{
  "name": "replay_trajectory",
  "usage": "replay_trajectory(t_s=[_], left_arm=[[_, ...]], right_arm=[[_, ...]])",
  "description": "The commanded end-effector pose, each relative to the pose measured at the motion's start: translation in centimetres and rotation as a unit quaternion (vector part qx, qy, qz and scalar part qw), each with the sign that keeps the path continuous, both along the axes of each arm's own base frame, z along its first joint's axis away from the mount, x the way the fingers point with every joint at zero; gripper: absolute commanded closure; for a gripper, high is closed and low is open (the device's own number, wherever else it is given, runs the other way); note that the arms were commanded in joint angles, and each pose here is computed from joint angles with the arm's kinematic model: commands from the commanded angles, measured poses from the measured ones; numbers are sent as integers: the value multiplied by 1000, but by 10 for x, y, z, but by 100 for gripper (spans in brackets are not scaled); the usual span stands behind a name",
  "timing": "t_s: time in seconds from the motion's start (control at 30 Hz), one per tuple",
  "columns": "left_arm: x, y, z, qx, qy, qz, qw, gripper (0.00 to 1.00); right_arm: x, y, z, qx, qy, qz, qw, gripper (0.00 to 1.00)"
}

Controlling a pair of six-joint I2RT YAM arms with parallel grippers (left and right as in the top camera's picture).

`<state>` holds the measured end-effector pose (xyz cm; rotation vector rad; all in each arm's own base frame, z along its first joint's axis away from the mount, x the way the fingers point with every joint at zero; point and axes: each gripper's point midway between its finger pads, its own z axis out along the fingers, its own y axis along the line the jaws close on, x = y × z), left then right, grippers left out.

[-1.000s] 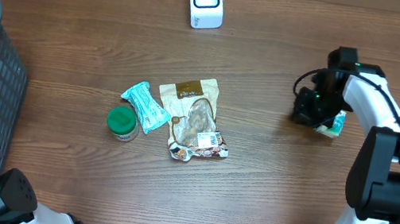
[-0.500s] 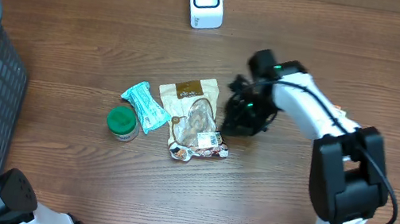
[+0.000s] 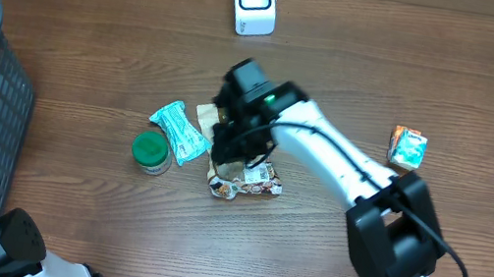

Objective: Scan the item barcode

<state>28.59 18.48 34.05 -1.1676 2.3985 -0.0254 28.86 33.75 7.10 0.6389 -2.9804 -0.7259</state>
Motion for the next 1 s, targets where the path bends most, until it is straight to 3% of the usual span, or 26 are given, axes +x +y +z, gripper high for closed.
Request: replay_trajectory(t_s=[0.0, 0.23, 0.57, 0.97], left_arm=[[1, -3, 1, 1, -1, -12, 1000, 1], [1, -3, 1, 1, -1, -12, 1000, 0], [1, -3, 1, 1, -1, -12, 1000, 1], [1, -3, 1, 1, -1, -12, 1000, 0]], right_arm=[[-13, 8, -13, -40, -10, -29, 999, 74], [-43, 30, -28, -54, -15, 4, 998, 56], [-36, 8, -54, -115, -13, -19, 993, 54], [7, -88, -59, -236, -4, -130, 963, 55]])
